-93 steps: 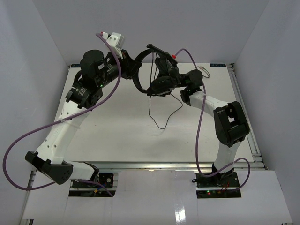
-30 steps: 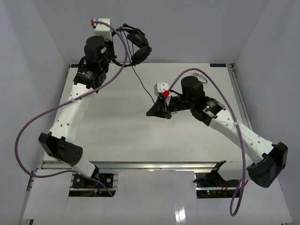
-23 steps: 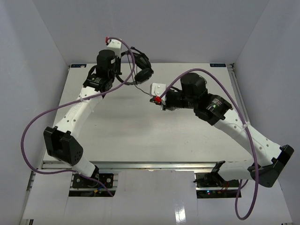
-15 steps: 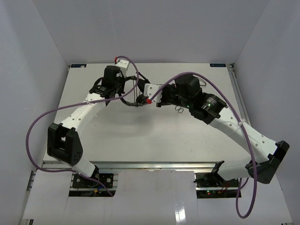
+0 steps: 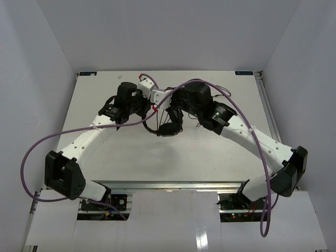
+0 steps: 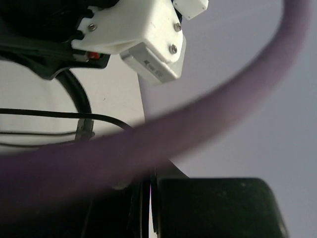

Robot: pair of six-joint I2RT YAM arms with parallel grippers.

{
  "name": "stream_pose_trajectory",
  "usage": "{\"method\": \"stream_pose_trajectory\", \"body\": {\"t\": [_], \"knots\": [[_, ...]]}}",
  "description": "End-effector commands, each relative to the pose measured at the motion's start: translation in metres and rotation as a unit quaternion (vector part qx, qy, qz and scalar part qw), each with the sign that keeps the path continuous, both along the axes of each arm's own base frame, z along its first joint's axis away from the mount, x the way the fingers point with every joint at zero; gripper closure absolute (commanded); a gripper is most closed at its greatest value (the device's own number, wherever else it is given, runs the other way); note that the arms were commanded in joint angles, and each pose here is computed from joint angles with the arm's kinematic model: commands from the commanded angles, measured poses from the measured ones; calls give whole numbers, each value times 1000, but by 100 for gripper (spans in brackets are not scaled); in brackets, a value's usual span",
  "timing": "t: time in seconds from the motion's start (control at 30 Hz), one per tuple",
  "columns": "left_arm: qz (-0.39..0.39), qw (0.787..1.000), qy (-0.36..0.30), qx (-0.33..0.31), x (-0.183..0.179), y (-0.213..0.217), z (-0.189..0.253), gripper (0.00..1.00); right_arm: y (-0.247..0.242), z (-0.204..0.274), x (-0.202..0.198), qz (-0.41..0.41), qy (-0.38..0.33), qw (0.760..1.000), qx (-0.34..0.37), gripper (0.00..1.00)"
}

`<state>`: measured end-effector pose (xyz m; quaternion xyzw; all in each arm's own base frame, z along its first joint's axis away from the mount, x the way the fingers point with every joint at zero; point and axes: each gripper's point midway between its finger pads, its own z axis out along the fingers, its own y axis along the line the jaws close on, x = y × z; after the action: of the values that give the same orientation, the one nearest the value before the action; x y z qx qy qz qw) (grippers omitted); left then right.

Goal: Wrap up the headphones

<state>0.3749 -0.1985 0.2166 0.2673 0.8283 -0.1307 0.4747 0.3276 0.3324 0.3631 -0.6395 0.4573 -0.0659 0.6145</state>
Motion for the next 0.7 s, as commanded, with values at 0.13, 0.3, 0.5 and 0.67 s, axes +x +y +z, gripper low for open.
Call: {"method": "stream_pose_trajectory", "body": {"t": [0.13, 0.3, 0.5, 0.67], "knots": [[-72, 996, -32, -49, -44, -17, 43, 100, -3, 22, 33, -19, -13, 997, 72, 92], [-73, 994, -43, -65, -52, -15, 57, 100, -13, 22, 44, -2, 31, 993, 112, 92], [-87, 991, -52, -86, -62, -18, 77, 100, -15, 17, 52, 24, 86, 985, 150, 91], [-104, 988, -57, -95, -70, -22, 91, 100, -10, 9, 53, 40, 111, 981, 156, 91]]}}
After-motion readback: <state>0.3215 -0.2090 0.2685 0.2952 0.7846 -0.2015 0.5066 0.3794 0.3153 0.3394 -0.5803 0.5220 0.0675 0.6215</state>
